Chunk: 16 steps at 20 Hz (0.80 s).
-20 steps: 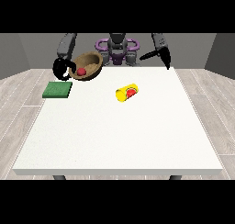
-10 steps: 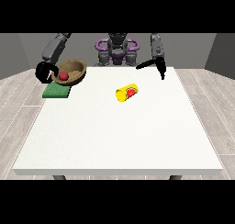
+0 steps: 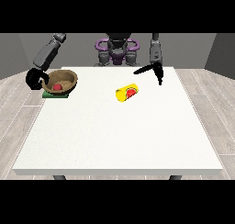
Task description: Pick the cup and pour the ball into the bowl, then pick the bowl and place it on the pad
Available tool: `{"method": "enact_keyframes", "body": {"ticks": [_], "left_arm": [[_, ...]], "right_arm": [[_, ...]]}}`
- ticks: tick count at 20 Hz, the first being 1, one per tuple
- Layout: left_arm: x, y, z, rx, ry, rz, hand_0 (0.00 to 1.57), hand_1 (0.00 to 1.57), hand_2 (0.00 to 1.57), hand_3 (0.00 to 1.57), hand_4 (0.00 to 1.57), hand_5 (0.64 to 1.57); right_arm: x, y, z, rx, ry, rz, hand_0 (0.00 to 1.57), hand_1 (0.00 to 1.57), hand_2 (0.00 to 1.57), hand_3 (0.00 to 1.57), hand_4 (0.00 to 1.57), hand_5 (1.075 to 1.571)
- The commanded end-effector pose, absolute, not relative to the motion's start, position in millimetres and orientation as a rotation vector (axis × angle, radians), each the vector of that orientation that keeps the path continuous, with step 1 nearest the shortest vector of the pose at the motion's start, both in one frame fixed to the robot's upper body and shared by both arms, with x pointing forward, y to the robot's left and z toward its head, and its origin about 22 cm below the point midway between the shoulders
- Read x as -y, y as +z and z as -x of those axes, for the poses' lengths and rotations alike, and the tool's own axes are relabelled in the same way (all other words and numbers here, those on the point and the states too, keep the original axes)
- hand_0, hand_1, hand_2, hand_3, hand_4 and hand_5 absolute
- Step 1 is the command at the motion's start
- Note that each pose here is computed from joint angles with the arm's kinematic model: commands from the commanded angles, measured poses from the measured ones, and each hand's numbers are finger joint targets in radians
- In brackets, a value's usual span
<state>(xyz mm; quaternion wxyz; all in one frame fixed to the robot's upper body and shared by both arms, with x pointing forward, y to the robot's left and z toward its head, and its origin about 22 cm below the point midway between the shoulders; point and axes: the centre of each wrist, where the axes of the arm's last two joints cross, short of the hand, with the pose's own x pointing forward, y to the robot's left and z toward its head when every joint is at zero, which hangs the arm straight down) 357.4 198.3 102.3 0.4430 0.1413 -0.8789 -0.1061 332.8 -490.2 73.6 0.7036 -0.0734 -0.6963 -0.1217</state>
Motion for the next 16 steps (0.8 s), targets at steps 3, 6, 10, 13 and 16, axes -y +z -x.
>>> {"method": "enact_keyframes", "body": {"ticks": [3, 6, 10, 13, 16], "left_arm": [[-192, 131, -342, 2.259, -0.268, -0.35, 0.0, 0.0, 0.0, 0.0, 0.0, 1.563], [-187, 130, -330, 2.289, -0.253, -0.385, 0.0, 0.0, 0.0, 0.0, 0.0, 1.564], [-193, 136, -332, 2.262, -0.237, -0.388, 0.0, 0.0, 0.0, 0.0, 0.0, 1.563], [-185, 128, -330, 2.21, -0.235, -0.349, 0.0, 0.0, 0.0, 0.0, 0.0, 1.566], [-203, 122, -335, 2.151, -0.237, -0.351, 0.0, 0.0, 0.0, 0.0, 0.0, 1.566]], "right_arm": [[505, 78, -326, 1.62, -0.301, 0.231, 1.57, 1.57, 1.57, 0.0, 1.04, 1.569], [520, 104, -324, 1.641, -0.254, 0.229, 1.57, 1.57, 1.57, 0.34, 1.03, 1.571], [516, 104, -329, 1.636, -0.307, 0.175, 1.57, 1.57, 1.57, 0.21, 1.01, 1.571], [521, 111, -328, 1.565, -0.327, 0.149, 1.57, 1.57, 1.57, 0.0, 0.78, 1.569], [518, 95, -323, 1.494, -0.312, 0.151, 1.57, 1.57, 1.57, 0.26, 0.74, 1.57]]}}
